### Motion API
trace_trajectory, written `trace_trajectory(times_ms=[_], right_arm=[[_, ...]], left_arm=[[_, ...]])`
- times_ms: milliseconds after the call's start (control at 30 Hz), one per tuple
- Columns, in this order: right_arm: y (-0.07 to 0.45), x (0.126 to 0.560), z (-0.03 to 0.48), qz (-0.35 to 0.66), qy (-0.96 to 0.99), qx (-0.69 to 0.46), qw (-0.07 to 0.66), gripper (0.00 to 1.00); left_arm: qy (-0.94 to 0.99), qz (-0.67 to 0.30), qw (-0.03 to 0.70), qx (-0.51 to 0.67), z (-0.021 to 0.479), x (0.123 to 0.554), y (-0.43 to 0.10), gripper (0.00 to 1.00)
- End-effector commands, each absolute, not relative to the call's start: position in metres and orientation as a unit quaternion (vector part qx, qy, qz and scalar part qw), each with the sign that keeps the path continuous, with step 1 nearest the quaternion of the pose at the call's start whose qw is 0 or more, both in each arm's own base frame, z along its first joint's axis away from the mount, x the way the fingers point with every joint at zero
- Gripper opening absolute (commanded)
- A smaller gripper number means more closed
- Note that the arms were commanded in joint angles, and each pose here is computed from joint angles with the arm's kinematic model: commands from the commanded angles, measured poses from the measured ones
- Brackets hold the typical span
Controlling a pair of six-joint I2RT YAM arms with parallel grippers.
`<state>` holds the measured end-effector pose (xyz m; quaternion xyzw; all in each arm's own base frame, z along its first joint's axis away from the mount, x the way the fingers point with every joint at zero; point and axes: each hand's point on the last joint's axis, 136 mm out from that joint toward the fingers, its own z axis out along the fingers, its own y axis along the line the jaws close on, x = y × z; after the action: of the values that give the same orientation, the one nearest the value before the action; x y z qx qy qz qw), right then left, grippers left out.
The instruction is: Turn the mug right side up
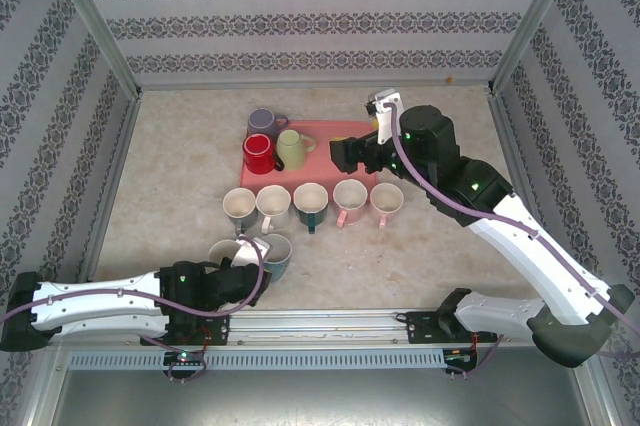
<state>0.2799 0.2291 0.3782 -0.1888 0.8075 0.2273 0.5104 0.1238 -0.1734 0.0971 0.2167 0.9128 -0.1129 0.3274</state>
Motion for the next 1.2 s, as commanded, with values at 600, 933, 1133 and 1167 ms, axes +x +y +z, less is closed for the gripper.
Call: trace_trajectory(times_ms=[600, 933, 1133, 1167], right_arm=[[0.226, 0.28, 0.383, 0.239, 0.799, -0.189, 0.518, 0.98], [0.223, 0.284, 0.382, 0.238, 0.799, -0.188, 0.519, 0.98], [0.223, 0.287, 0.376, 0.24, 0.802, -0.185, 0.515, 0.98], [0.222, 0.287, 0.376, 0.24, 0.802, -0.185, 0.515, 0.98]], left_arm=[[0.92, -0.108, 0.314, 0.209, 0.096, 0.118, -0.164, 0.44], [0.922, -0.113, 0.303, 0.212, 0.094, 0.115, -0.169, 0.47], [0.921, -0.103, 0.299, 0.226, 0.087, 0.116, -0.176, 0.4], [0.92, -0.1, 0.304, 0.228, 0.088, 0.118, -0.177, 0.38]])
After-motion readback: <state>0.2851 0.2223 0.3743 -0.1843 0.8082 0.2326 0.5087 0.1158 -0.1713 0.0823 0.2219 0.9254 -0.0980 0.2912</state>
